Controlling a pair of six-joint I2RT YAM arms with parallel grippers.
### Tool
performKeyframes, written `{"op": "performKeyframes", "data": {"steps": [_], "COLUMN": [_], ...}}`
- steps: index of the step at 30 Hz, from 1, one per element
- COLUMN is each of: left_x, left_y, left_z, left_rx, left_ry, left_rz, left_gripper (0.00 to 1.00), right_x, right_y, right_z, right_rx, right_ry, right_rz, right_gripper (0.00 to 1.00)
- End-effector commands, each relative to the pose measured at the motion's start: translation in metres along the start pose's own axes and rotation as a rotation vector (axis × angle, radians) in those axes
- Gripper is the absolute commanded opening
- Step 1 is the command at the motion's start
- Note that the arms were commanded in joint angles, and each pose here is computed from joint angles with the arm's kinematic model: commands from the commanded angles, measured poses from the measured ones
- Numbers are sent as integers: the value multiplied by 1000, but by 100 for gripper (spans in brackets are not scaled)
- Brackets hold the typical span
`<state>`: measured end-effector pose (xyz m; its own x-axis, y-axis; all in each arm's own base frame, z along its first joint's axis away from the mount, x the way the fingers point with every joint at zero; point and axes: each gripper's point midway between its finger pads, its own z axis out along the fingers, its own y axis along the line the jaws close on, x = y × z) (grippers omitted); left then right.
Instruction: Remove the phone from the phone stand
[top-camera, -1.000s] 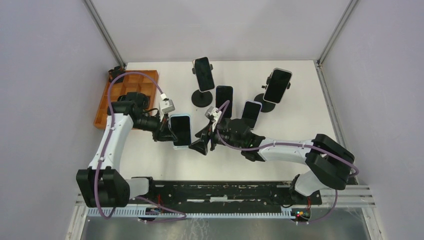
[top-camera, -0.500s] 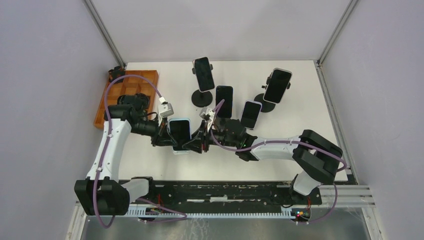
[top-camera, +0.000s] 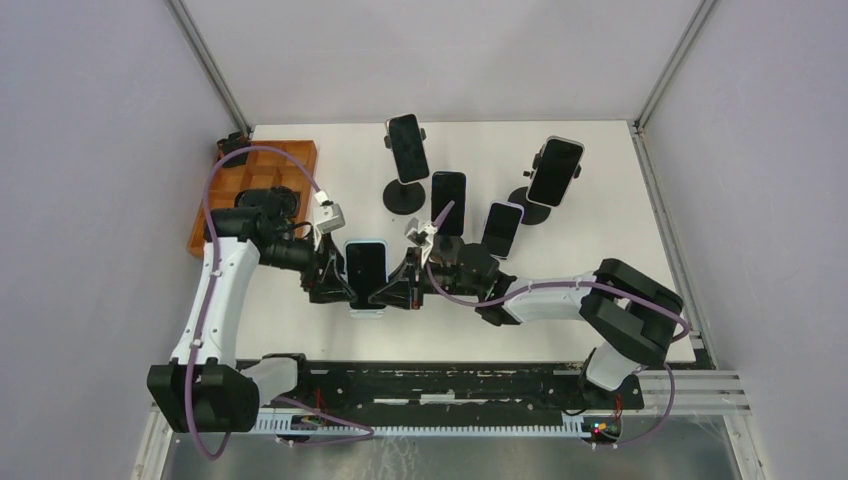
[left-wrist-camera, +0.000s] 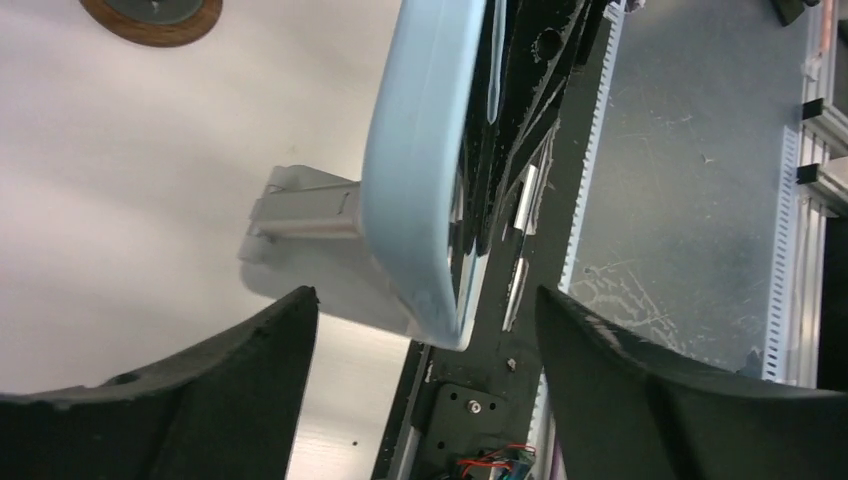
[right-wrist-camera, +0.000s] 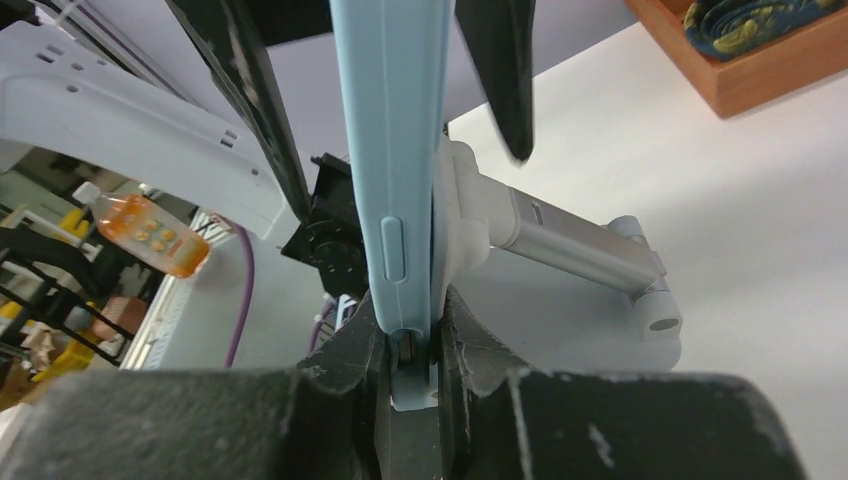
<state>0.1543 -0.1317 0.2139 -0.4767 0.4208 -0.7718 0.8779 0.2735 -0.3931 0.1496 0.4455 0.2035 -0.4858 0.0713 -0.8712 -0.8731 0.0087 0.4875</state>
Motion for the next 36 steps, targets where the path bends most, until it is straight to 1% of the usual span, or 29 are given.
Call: {"op": "performKeyframes", "data": {"steps": [1, 2, 4, 9, 12, 18, 20, 23, 27, 30, 36], "left_x": [-23, -24, -25, -28, -33, -61, -69, -62, -58, -54, -48], "left_y": [-2, -2, 0, 2, 4, 1, -3, -14, -26, -40, -56], "left_z": [-8, -9, -13, -22, -25, -30, -36, -36, -34, -28, -24], "left_rx": [-26, -34, -55, -119, -136, -182, -196, -165, -144, -106, -81], "left_ry": [-46, -40, -27, 4, 1, -99, -109, -77, -97, -101, -87], "left_rz": [119, 121, 131, 231, 310, 454, 488, 522, 533, 581, 643], "left_gripper": [90, 93, 96, 99, 99, 95, 93, 92, 91, 91, 92], "right_x": [-57, -59, -61, -62, -62, -67, -71, -74, -76, -78, -84], "right_y": [43, 43, 47, 62, 76, 103, 114, 123, 126, 127, 132], "right_z": [-21, -27, -38, -58, -61, -53, -53, -50, -42, -38, -37], "right_rx": [-168, -176, -206, -287, -357, -502, -554, -601, -618, -628, -649], "right_ry": [-204, -216, -231, -216, -193, -186, -198, -205, -200, -202, -211], "right_rz": [-68, -72, -90, -138, -146, -123, -128, -128, -130, -130, -157], "right_gripper": [0, 0, 0, 0, 0, 0, 0, 0, 0, 0, 0]}}
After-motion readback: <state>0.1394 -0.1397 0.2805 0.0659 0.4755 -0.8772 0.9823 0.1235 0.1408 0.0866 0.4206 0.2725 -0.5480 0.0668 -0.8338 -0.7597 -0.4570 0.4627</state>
